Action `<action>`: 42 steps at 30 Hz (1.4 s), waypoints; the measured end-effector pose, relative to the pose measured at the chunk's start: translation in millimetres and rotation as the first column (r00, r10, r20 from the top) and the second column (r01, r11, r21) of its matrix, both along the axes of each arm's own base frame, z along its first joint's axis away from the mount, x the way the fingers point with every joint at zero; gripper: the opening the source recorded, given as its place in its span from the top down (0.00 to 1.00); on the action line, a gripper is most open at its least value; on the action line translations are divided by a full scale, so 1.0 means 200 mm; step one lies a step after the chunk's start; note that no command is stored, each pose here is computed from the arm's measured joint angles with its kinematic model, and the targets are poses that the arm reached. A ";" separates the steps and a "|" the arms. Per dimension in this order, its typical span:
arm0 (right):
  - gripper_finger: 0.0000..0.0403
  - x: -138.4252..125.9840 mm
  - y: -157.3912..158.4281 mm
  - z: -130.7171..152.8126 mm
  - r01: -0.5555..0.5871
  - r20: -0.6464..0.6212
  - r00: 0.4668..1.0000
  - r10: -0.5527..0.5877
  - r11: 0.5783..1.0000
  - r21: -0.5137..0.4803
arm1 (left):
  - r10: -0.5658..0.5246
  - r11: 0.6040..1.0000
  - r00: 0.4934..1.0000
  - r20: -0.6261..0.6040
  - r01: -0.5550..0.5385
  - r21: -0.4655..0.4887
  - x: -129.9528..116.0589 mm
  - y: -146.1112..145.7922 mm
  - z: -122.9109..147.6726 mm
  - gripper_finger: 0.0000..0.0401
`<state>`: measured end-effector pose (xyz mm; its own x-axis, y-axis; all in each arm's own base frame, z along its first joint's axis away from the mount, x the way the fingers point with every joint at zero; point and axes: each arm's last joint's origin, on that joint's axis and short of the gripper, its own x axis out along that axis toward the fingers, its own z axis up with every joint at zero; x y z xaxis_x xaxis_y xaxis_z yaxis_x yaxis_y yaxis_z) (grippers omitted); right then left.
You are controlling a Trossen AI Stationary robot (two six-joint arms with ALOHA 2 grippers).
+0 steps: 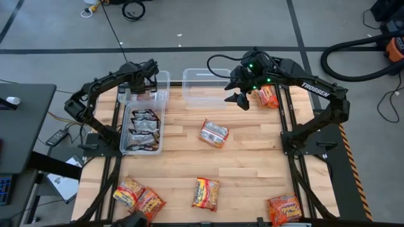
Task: Sort Maruchan noodles
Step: Adjust the noodles pack from the bin
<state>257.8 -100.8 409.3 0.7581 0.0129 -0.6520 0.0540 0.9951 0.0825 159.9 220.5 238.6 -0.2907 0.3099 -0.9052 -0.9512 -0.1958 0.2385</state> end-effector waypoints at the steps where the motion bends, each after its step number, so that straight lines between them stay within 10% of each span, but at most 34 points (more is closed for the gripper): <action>1: 0.34 0.00 0.00 0.00 0.000 -0.001 1.000 0.000 1.000 0.001 | 0.003 1.000 1.000 -0.017 -0.003 0.003 -0.01 0.00 -0.01 0.98; 12: 0.34 0.00 0.00 0.00 -0.002 -0.006 1.000 0.002 1.000 -0.003 | -0.057 0.996 0.969 0.242 0.072 -0.054 0.07 0.01 -0.03 0.98; 29: 0.34 0.00 0.00 0.00 0.015 -0.006 1.000 -0.015 1.000 0.017 | -0.010 1.000 0.993 -0.120 0.012 0.018 -0.08 0.04 -0.03 0.98; 42: 0.34 0.00 0.00 0.00 0.019 -0.006 1.000 -0.019 1.000 0.022 | -0.136 0.991 0.921 -0.366 0.132 -0.036 -0.07 -0.09 -0.21 0.98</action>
<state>257.3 -101.2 408.9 0.7543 0.0127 -0.6564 0.0736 0.9919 0.1038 146.7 201.6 197.5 -0.5593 0.3608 -0.7463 -0.8139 -0.0681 0.5770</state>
